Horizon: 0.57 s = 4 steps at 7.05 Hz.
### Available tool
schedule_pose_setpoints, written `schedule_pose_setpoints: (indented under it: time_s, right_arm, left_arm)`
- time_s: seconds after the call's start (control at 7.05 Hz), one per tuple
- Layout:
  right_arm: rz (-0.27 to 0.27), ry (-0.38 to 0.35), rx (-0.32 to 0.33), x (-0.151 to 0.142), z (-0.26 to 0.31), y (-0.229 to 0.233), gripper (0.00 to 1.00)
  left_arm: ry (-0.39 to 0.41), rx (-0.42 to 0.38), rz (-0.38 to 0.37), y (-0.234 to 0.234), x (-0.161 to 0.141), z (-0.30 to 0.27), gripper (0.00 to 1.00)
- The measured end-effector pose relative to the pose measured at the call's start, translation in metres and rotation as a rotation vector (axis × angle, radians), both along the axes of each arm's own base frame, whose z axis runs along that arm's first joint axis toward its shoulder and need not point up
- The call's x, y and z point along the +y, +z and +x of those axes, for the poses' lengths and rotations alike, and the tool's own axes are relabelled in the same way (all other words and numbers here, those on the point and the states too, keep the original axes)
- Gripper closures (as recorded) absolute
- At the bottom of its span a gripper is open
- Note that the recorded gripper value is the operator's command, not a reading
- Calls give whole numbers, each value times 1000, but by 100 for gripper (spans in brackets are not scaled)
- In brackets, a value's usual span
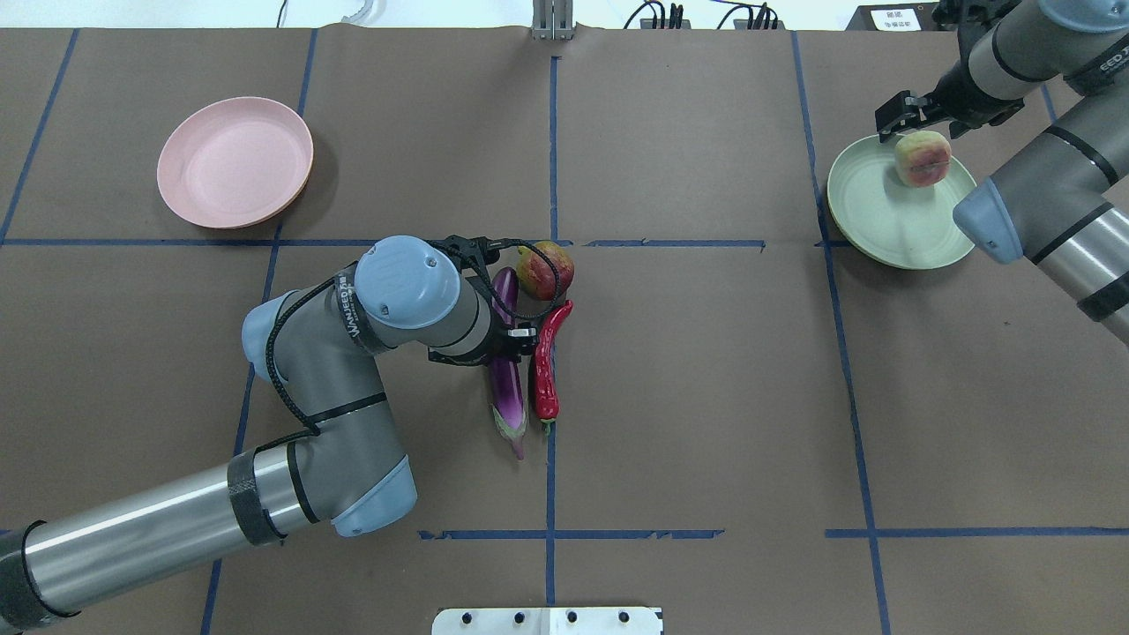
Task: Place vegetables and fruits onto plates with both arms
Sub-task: 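Release the peach on the green plate while the left gripper grasps the eggplant, then carry the eggplant to the pink plate while the right gripper reaches for the pomegranate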
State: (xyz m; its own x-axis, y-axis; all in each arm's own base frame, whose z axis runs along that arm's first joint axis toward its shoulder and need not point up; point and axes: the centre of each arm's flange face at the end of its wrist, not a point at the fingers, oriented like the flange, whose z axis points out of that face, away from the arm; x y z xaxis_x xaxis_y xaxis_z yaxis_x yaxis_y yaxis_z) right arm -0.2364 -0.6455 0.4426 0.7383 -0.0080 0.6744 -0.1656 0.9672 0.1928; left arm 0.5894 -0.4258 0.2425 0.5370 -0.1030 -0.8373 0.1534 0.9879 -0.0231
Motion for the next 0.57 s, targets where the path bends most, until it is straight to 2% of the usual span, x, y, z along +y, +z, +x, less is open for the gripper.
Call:
schedule_pose_setpoints:
  time_s: [0.14, 0.28, 0.57]
  right_arm:
    - [-31, 11, -75, 13, -14, -25, 0]
    - [-78, 30, -151, 32, -38, -55, 0]
    - [-189, 99, -270, 86, -103, -116, 0]
  left_arm:
    - [-43, 14, 9, -8, -10, -14, 100]
    - [-108, 29, 13, -13, -34, -44, 100]
    - [-261, -1, -4, 15, -107, -127, 100]
